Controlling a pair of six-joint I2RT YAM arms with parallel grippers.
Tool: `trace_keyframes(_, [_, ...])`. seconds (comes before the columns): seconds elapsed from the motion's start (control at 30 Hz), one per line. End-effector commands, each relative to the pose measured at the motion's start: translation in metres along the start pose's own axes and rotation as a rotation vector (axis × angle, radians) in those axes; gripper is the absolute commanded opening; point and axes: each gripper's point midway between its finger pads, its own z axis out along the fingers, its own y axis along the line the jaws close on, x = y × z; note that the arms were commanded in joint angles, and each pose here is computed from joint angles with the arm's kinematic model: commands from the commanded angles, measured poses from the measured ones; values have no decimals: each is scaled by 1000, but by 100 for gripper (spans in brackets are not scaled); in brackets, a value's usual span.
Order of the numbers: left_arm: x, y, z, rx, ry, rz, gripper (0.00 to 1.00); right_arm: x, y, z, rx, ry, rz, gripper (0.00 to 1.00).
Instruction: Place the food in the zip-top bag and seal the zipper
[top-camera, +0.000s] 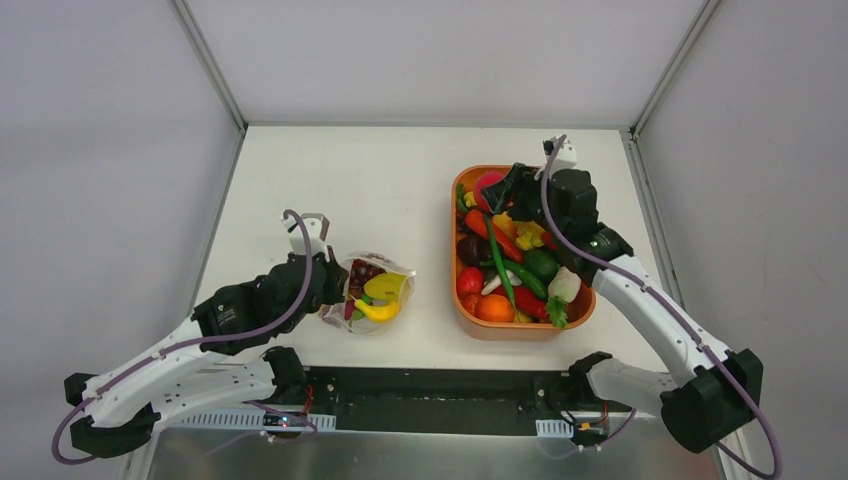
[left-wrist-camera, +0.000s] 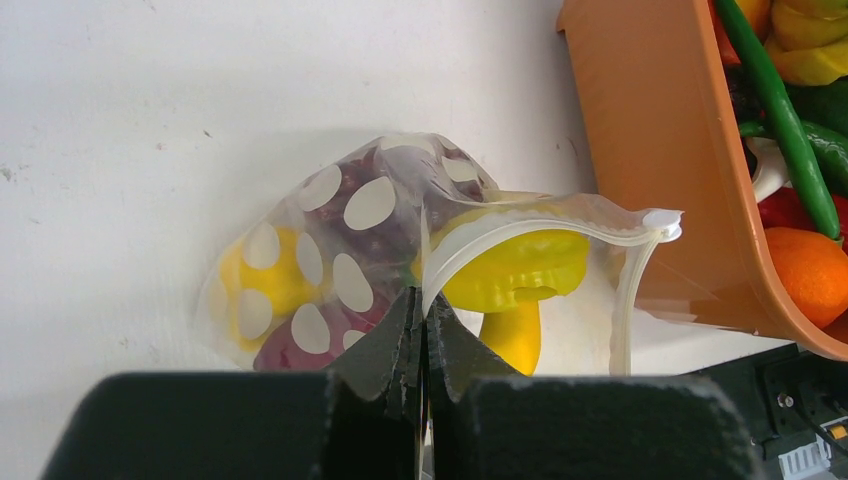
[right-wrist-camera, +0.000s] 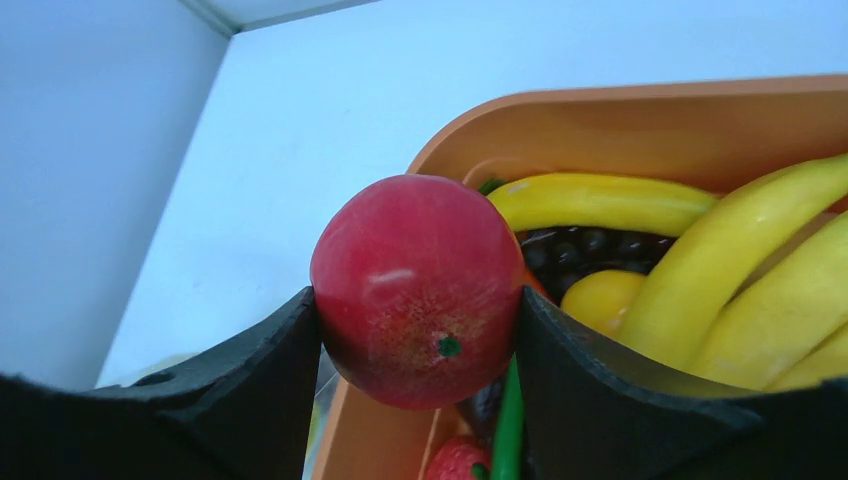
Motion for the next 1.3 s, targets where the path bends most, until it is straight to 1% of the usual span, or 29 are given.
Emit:
trace_keyframes(0.0, [-8,-8,-3,29,-15,-8,2,5,43,-25,-240,21,111,48])
trace_keyframes(0.1, [-6,-11,-1,43,-10,-11,2,8,70,-43,-410,35,126,48])
trace_keyframes(0.2, [-6,-14,-3,61,-7,-24,2,13,84,-54,-513,45,148,49])
trace_keyframes(0.37, [-2,-7,-6,52,-7,-27,2,33,108,-75,-703,149,124,48])
trace_keyframes(0.47, [-3,-2,-7,35,-10,-26,2,48,128,-96,-837,224,64,48])
trace_keyframes(0.57, [-5,-3,-7,31,-17,-27,2,71,153,-121,-980,302,-31,49])
trace_keyframes(0.7, [-10,-4,-7,20,-15,-18,2,98,186,-143,-1094,366,-156,49])
trace_keyframes(0.8, [-11,-4,-8,9,-5,-12,2,116,202,-140,-1084,386,-218,49])
trace_keyframes(0.93, [-11,-6,-8,13,0,-17,2,130,219,-114,-991,372,-248,49])
trace_keyframes(1.07, [-12,-6,-9,12,1,-23,2,161,236,-95,-948,394,-331,48])
trace_keyframes(1.17, [-14,-4,-12,9,0,-27,2,176,241,-71,-843,377,-385,48])
trace_keyframes(1.27, [-12,-4,-12,16,0,-41,2,176,234,-35,-668,263,-402,47])
